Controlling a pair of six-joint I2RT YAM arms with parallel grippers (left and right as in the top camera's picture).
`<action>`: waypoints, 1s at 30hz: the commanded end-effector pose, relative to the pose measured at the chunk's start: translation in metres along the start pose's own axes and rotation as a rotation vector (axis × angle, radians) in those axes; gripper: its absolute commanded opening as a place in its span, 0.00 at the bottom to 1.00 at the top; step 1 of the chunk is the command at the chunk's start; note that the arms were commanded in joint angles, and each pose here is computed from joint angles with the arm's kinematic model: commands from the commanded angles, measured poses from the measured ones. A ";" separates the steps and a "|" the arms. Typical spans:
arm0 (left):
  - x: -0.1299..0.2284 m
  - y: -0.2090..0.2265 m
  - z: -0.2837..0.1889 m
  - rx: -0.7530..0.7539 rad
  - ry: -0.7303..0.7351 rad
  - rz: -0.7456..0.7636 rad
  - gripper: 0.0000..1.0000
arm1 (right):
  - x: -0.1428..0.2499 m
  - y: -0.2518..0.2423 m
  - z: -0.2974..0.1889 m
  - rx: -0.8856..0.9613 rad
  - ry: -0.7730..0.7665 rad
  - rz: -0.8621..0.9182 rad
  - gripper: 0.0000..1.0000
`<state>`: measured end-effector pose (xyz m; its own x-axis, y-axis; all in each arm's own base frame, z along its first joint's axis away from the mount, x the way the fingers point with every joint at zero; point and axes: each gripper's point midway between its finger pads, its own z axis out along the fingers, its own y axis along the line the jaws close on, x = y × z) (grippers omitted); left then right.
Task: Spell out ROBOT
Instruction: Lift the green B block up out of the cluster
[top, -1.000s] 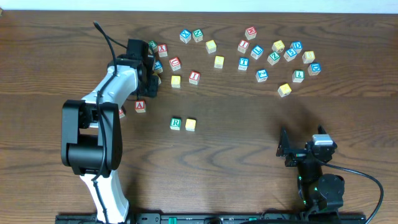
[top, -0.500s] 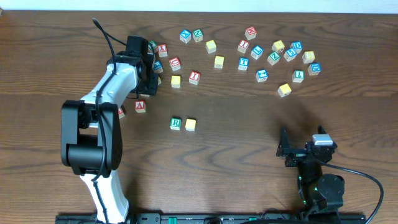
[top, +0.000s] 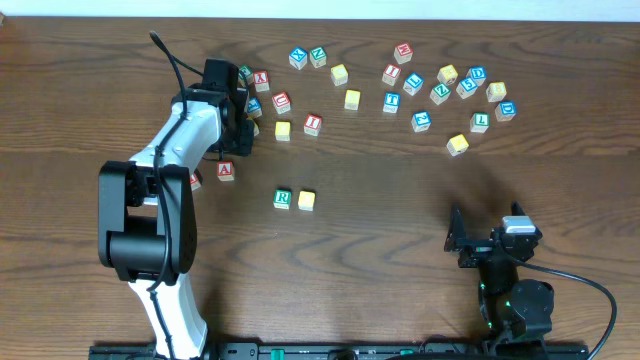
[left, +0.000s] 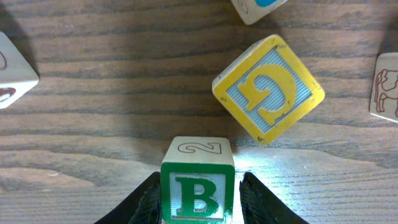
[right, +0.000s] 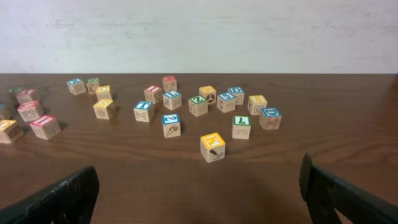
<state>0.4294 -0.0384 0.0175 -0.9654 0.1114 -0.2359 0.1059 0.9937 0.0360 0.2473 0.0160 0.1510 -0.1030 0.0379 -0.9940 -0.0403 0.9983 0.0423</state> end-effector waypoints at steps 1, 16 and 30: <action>-0.003 0.000 0.000 -0.002 0.005 -0.015 0.40 | 0.002 0.000 0.000 0.002 0.006 0.012 0.99; -0.003 0.000 0.000 -0.002 0.004 -0.030 0.23 | 0.002 0.000 0.000 0.002 0.006 0.012 0.99; -0.007 0.000 0.000 -0.002 -0.013 -0.030 0.23 | 0.002 0.000 0.000 0.002 0.006 0.012 0.99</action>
<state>0.4305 -0.0385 0.0182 -0.9669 0.0851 -0.2405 0.0803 0.9963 0.0297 0.2473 0.0160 0.1509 -0.1033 0.0375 -0.9939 -0.0404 0.9983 0.0419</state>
